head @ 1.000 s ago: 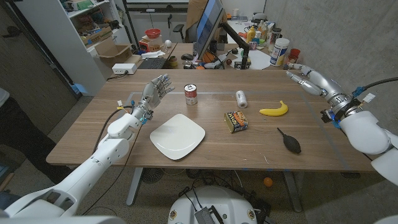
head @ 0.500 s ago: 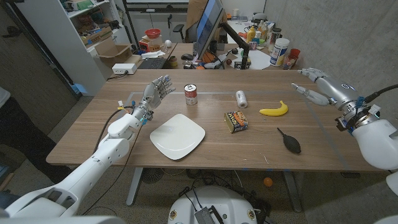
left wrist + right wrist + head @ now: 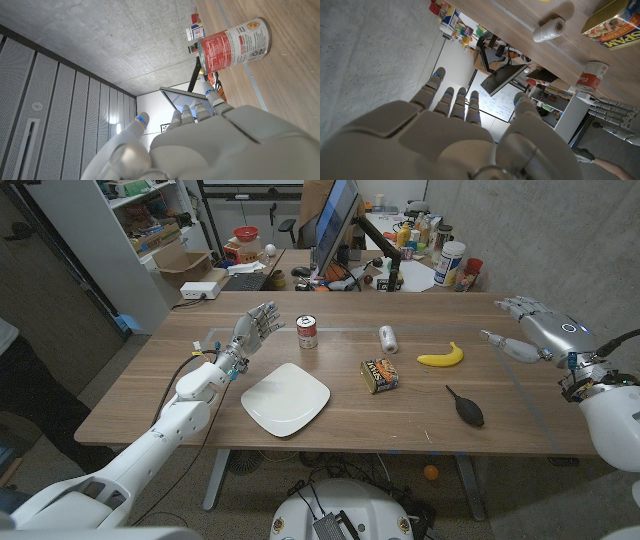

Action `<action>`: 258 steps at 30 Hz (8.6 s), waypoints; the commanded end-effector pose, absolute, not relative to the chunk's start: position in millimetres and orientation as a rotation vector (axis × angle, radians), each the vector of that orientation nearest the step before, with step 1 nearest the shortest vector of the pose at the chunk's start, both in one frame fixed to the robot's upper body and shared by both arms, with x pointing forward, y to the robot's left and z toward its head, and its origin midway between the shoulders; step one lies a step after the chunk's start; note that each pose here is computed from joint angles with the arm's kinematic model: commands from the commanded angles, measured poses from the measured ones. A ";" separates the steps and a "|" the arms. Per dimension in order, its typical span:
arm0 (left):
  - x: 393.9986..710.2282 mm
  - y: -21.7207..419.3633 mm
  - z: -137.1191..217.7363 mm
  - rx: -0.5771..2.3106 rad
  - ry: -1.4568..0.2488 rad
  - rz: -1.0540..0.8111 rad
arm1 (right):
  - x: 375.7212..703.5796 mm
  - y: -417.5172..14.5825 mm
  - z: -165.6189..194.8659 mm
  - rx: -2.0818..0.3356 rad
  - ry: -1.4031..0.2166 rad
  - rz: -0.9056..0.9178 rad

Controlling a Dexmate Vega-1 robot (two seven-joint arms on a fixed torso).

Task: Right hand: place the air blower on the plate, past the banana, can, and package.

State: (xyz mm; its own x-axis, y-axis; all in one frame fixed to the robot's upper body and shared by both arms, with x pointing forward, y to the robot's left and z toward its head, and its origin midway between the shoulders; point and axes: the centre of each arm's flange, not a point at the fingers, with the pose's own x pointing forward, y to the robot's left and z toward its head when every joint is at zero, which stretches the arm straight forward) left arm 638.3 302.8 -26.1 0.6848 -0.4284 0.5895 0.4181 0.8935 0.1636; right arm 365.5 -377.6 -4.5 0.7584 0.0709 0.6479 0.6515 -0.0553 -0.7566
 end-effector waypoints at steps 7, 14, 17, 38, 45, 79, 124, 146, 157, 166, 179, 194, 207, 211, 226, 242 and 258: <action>646.4 304.8 -24.8 0.018 -0.659 -0.480 | 361.6 -381.1 -23.4 -1.721 -0.407 -0.633; 648.8 305.5 -25.9 0.024 -0.651 -0.484 | 368.2 -384.4 -30.6 -1.723 -0.313 -0.618; 648.9 305.6 -26.1 0.029 -0.649 -0.489 | 370.4 -384.7 -33.3 -1.728 -0.269 -0.618; 649.1 304.1 -22.9 0.050 -0.647 -0.509 | 383.7 -380.1 -52.0 -1.720 -0.072 -0.553; 650.5 301.0 -21.1 0.054 -0.644 -0.513 | 395.7 -377.5 -59.0 -1.733 -0.027 -0.533; 655.0 298.0 -18.2 0.061 -0.637 -0.519 | 425.3 -361.5 -82.8 -1.779 0.074 -0.398; 662.7 300.3 -21.4 0.052 -0.622 -0.528 | 446.5 -333.5 -106.0 -1.767 0.208 -0.200; 660.9 298.3 -20.6 0.058 -0.621 -0.526 | 445.4 -335.2 -114.7 -1.748 0.209 -0.195; 659.3 298.5 -20.6 0.059 -0.624 -0.526 | 440.6 -330.4 -113.6 -1.800 0.136 -0.304; 657.4 300.9 -19.5 0.059 -0.631 -0.521 | 437.3 -332.4 -111.9 -1.756 0.050 -0.321; 653.8 305.5 -20.5 0.047 -0.642 -0.521 | 434.7 -332.7 -106.8 -1.757 0.030 -0.290; 653.2 309.9 -25.6 0.039 -0.639 -0.525 | 426.3 -331.0 -105.1 -1.739 -0.025 -0.325; 652.2 315.8 -25.5 0.034 -0.645 -0.527 | 413.2 -324.5 -84.7 -1.740 -0.124 -0.381; 652.6 317.8 -25.3 0.031 -0.647 -0.526 | 410.6 -323.1 -76.8 -1.745 -0.143 -0.400; 648.2 331.7 -18.8 0.035 -0.671 -0.489 | 405.1 -315.1 -55.7 -1.765 -0.260 -0.438; 628.7 359.3 -10.7 0.030 -0.712 -0.416 | 403.8 -302.6 -36.4 -1.789 -0.402 -0.437; 614.7 392.7 -13.7 0.021 -0.724 -0.327 | 409.9 -274.9 -17.0 -1.781 -0.567 -0.356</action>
State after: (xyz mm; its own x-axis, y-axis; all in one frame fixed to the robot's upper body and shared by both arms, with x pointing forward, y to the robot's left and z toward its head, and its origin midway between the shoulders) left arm 623.8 372.8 -13.3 0.6904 -0.3464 0.6352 0.3311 0.9319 0.1483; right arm 405.3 -293.5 -28.3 0.8591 0.0965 0.5027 0.5105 -0.2330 -0.8277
